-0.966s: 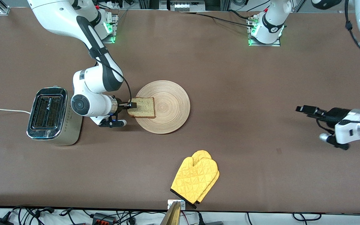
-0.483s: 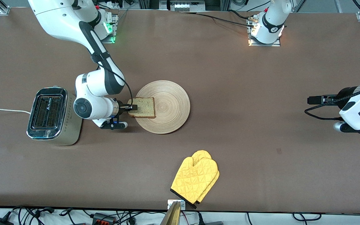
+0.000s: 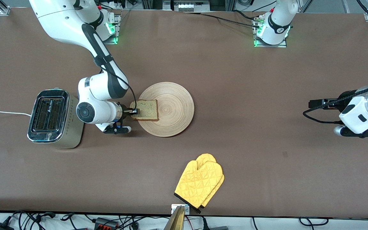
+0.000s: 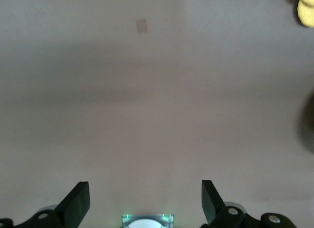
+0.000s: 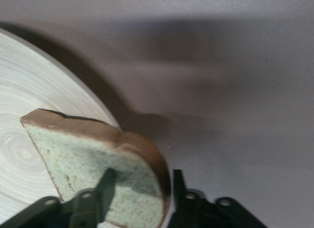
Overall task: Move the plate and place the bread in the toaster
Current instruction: 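Grasp the bread slice with the right gripper while the left gripper withdraws, then lift the bread slice and carry it above the toaster with the right gripper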
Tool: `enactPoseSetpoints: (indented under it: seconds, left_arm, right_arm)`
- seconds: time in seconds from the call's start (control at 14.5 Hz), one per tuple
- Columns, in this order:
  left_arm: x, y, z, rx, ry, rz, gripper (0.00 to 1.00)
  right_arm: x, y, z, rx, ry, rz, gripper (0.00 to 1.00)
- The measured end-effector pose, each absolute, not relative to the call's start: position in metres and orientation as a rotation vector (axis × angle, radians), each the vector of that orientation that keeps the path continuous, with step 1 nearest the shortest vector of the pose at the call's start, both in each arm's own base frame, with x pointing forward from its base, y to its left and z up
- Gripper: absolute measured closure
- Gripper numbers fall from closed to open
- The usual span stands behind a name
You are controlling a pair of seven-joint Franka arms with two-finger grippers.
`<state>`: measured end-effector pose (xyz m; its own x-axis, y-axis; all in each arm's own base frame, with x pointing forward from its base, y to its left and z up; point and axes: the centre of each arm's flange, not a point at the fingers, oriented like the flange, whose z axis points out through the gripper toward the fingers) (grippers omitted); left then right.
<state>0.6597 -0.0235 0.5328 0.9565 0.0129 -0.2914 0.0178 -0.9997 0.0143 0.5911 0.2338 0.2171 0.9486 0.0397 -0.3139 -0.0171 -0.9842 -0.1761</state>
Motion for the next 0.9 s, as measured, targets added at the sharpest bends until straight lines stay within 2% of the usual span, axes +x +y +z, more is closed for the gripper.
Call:
enactPoseSetpoints:
  seconds: [0.07,0.34,0.62,0.9]
  left_arm:
    - [0.66,-0.022,0.537,3.123,0.028,-0.435,0.0]
    - [0.659,-0.017,0.547,3.171,0.039,-0.401,0.0]
    - [0.647,-0.005,0.569,3.183,0.074,-0.342,0.0]
    - [0.621,-0.013,0.572,3.218,0.052,-0.143,0.0]
  right_arm:
    - [0.591,0.234,0.218,-2.925,-0.018,0.477,0.62]
    - [0.595,0.237,0.229,-2.917,-0.034,0.508,0.9]
    - [0.604,0.243,0.253,-2.904,-0.063,0.539,0.92]
    - [0.619,0.238,0.303,-2.921,-0.113,0.584,0.93]
